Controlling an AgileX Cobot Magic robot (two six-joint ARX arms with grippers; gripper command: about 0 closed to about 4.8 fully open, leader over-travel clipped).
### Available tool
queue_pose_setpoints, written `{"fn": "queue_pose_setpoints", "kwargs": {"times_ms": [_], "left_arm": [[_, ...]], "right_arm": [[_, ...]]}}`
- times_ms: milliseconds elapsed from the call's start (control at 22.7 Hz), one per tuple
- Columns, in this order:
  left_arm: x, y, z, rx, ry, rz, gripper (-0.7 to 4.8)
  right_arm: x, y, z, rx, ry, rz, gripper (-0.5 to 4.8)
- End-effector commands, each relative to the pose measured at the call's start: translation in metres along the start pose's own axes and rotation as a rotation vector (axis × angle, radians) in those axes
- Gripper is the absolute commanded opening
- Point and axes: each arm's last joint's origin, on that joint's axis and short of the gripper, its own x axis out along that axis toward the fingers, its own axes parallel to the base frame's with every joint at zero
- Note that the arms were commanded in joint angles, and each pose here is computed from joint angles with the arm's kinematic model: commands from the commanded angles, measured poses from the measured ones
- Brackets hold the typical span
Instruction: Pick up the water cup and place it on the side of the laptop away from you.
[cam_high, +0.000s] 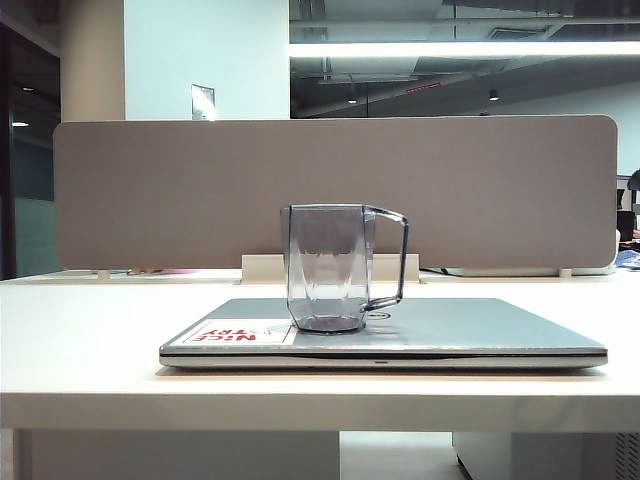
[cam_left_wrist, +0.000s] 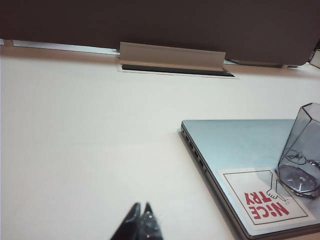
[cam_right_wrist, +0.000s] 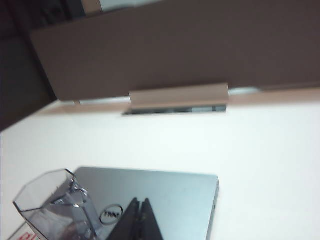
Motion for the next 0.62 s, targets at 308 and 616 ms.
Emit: {"fn": "queue_pose_setpoints", "kwargs": {"times_ms": [308, 616], "left_arm": [[0.0, -0.001, -0.001, -0.004, 0.015, -0.027, -0.06], [0.0, -0.001, 0.0, -0.003, 0.013, -0.022, -0.06]], "right_arm": [[0.044, 0.004, -0.004, -0.007, 0.127, 0.088, -0.05], [0.074, 0.024, -0.031, -0.057, 0.239, 0.181, -0.05]]}}
